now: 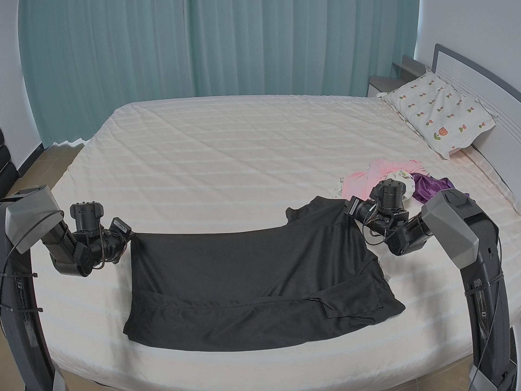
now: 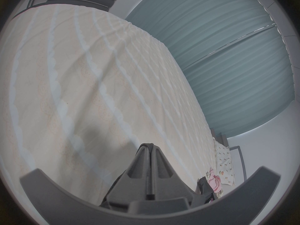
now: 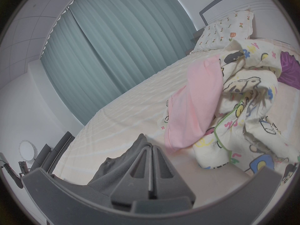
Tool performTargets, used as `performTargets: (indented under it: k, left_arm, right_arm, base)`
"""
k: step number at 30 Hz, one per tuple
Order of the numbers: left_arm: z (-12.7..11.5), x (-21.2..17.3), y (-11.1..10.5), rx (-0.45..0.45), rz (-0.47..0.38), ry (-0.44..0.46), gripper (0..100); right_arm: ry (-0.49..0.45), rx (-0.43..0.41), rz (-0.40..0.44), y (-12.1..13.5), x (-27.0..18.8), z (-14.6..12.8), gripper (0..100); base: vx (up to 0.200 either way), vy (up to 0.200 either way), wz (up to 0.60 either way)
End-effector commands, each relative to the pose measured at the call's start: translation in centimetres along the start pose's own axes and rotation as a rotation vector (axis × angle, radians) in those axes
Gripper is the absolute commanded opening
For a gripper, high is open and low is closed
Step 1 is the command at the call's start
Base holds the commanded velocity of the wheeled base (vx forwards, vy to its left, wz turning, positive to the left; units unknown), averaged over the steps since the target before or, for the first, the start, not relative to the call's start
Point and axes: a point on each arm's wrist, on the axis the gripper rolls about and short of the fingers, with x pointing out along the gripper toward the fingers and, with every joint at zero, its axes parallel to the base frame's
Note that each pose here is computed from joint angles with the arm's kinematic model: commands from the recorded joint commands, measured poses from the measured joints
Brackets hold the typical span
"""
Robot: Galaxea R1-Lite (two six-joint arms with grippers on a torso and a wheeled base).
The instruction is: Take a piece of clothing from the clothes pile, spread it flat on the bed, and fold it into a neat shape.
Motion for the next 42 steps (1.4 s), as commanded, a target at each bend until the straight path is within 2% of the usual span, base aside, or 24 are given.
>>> performTargets:
  k: [1,11,16,23,28,31,42]
  left_arm:
    - [0.4,-0.6,-0.8,0.007,-0.018,-0.013,0]
    - [1.2,-1.5,-1.0,0.004,-0.029,-0.033,0]
    - [1.7,-1.6,-1.0,-0.001,-0.031,-0.046,0]
    - [1.9,-2.0,-1.2,0.018,-0.033,-0.049,0]
    - [1.6,-2.2,-1.1,0.052,-0.026,-0.04,0]
    - [1.5,-2.2,-0.9,0.067,-0.022,-0.035,0]
    - [1.0,-3.2,-0.7,0.071,-0.009,-0.02,0]
  right_arm:
    - [-0.002,0.006,-0.003,0.1,-0.8,0.8,0]
    - [-0.037,0.048,0.013,0.4,-2.3,2.0,0]
    - [-0.038,0.044,0.023,0.3,-2.4,0.5,0]
    - [-0.057,0.048,0.024,0.1,-2.8,1.0,0]
    - [-0.012,0.054,0.034,0.2,-4.9,1.0,0]
    - [-0.022,0.052,0.059,0.4,-5.6,1.2,0]
    - [-0.005,0.061,0.064,0.1,-8.1,1.6,0]
  base:
    - [0.0,0.0,0.0]
    - [0.0,0.0,0.0]
    - [0.0,0.0,0.0]
    - [0.0,0.0,0.0]
    - [0.0,0.0,0.0]
    - [0.0,0.0,0.0]
    - [0.0,0.0,0.0]
